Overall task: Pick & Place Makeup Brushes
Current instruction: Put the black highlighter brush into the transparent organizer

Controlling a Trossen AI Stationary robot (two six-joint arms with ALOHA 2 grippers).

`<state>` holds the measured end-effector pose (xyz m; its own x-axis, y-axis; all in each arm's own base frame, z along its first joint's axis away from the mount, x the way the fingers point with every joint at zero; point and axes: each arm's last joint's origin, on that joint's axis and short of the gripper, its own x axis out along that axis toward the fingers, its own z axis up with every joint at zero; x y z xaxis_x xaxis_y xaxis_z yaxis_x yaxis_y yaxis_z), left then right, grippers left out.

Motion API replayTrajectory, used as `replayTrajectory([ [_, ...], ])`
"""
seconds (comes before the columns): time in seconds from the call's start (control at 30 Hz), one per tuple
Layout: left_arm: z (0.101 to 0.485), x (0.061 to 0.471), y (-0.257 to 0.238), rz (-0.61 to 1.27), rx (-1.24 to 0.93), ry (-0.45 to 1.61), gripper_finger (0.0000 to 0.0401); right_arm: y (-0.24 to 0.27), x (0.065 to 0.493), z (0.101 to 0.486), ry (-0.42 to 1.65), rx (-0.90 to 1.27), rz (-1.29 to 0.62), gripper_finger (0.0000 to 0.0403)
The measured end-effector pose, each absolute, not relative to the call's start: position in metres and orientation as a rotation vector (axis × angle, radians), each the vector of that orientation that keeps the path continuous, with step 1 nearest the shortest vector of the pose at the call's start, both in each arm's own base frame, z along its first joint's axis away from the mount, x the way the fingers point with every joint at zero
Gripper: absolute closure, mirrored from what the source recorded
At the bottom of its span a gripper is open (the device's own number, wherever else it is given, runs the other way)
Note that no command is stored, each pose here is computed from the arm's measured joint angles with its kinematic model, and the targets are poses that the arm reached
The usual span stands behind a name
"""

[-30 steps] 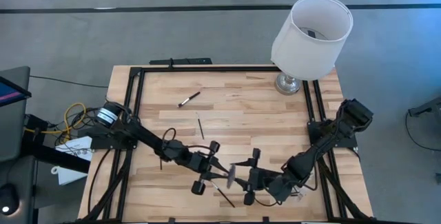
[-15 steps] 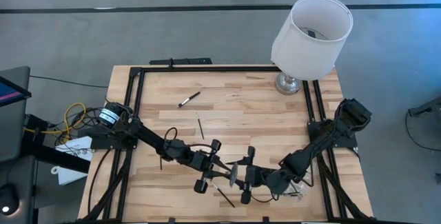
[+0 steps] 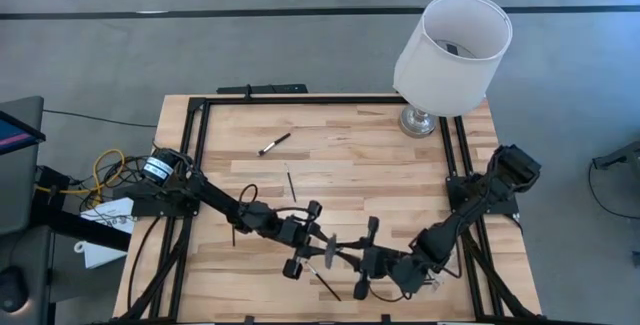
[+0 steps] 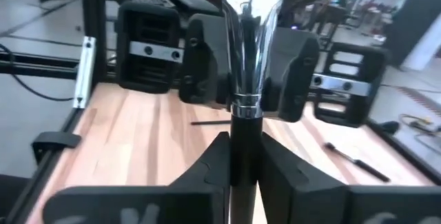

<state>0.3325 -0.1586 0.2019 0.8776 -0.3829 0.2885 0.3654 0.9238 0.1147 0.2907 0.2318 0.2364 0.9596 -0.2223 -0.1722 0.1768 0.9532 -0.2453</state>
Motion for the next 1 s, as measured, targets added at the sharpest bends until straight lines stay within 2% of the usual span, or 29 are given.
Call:
replayTrajectory([
  [0.27,0.198,0.332,-0.159,-0.361,0.048,-0.277,0.0311,0.248,0.265,0.241,0.169,-0.312,-0.404,0.0364],
  [0.43,0.197,0.322,-0.153,-0.317,0.059,-0.206,0.0295,0.261,0.235,0.244,0.163,-0.317,-0.440,0.0365],
  [0.7,0.209,0.268,-0.128,-0.300,-0.033,-0.106,0.0266,0.243,0.171,0.229,0.286,-0.025,-0.380,0.0365],
  [0.87,0.209,0.237,-0.119,-0.300,-0.065,-0.106,0.0264,0.224,0.147,0.228,0.434,0.111,-0.418,0.0360],
  [1.0,0.205,0.221,-0.116,-0.281,-0.082,-0.099,0.0270,0.219,0.129,0.239,0.440,0.159,-0.401,0.0362],
])
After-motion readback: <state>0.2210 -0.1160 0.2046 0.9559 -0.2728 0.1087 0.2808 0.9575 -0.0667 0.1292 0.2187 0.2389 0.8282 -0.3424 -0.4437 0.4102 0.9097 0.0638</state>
